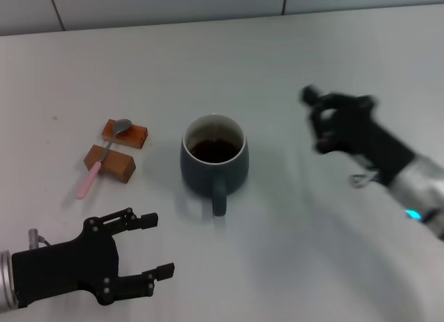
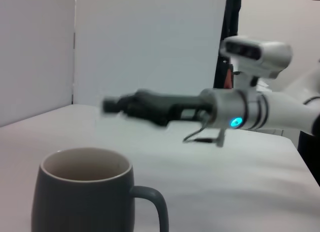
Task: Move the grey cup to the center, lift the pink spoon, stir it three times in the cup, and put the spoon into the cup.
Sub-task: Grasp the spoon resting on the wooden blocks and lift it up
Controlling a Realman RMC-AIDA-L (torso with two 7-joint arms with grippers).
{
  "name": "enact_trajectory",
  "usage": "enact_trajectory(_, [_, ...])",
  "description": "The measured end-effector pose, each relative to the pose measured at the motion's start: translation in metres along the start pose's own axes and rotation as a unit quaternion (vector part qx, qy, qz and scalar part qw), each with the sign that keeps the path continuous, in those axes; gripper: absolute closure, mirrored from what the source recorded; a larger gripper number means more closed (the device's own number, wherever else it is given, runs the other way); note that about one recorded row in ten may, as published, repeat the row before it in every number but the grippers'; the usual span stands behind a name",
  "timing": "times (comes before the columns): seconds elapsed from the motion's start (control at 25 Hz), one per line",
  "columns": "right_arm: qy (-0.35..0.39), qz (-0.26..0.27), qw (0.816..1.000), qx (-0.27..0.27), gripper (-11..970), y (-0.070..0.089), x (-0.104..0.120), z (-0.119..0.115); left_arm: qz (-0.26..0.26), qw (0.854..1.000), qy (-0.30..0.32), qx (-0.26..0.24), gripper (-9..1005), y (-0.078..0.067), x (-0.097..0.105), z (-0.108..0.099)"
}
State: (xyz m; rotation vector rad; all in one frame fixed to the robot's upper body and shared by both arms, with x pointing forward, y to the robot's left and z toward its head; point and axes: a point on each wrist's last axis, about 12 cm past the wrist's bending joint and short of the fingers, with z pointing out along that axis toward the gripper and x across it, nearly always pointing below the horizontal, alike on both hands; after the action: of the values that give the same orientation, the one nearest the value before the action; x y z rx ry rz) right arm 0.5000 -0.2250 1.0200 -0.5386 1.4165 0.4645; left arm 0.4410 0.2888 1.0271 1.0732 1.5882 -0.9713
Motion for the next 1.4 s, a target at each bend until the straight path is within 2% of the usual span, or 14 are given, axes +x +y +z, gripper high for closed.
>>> enact_trajectory(0.12, [-0.063,0.025,0.998,0.004,957,-0.015,-0.013,-0.037,0.000,1.000,-0.001,-0.001,190,0.000,0.000,0.000])
enact_trajectory(0.2, [-0.087,0.037,0.995,-0.033,956,-0.018,-0.021,-0.056,0.000,1.000,-0.002,0.000,190,-0.001,0.000,0.000])
enact_trajectory(0.28, [-0.099,0.044,0.990,-0.087,956,-0.016,-0.028,-0.073,-0.001,1.000,-0.004,0.001,190,-0.001,0.000,0.000])
enact_trajectory(0.32, [-0.096,0.048,0.985,-0.132,956,-0.012,-0.032,-0.087,-0.001,1.000,-0.005,0.001,190,-0.001,0.000,0.001])
enact_trajectory(0.36, [-0.096,0.048,0.985,-0.132,956,-0.012,-0.032,-0.087,-0.001,1.000,-0.005,0.002,190,-0.002,0.000,0.001])
enact_trajectory(0.52, [-0.046,0.071,0.977,-0.195,955,-0.004,-0.026,-0.105,-0.001,1.000,-0.008,0.003,190,-0.002,0.000,0.002])
enact_trajectory(0.76, [0.031,0.081,0.972,-0.216,954,0.005,-0.010,-0.115,-0.002,1.000,-0.008,0.005,191,-0.003,0.000,0.003])
enact_trajectory(1.0, [0.105,0.076,0.964,-0.233,909,0.010,0.008,-0.114,-0.004,1.000,-0.010,0.006,191,-0.003,0.000,0.005])
enact_trajectory(1.4, [0.118,0.070,0.963,-0.233,763,0.009,0.011,-0.112,-0.003,1.000,-0.008,0.005,191,-0.001,0.000,0.007])
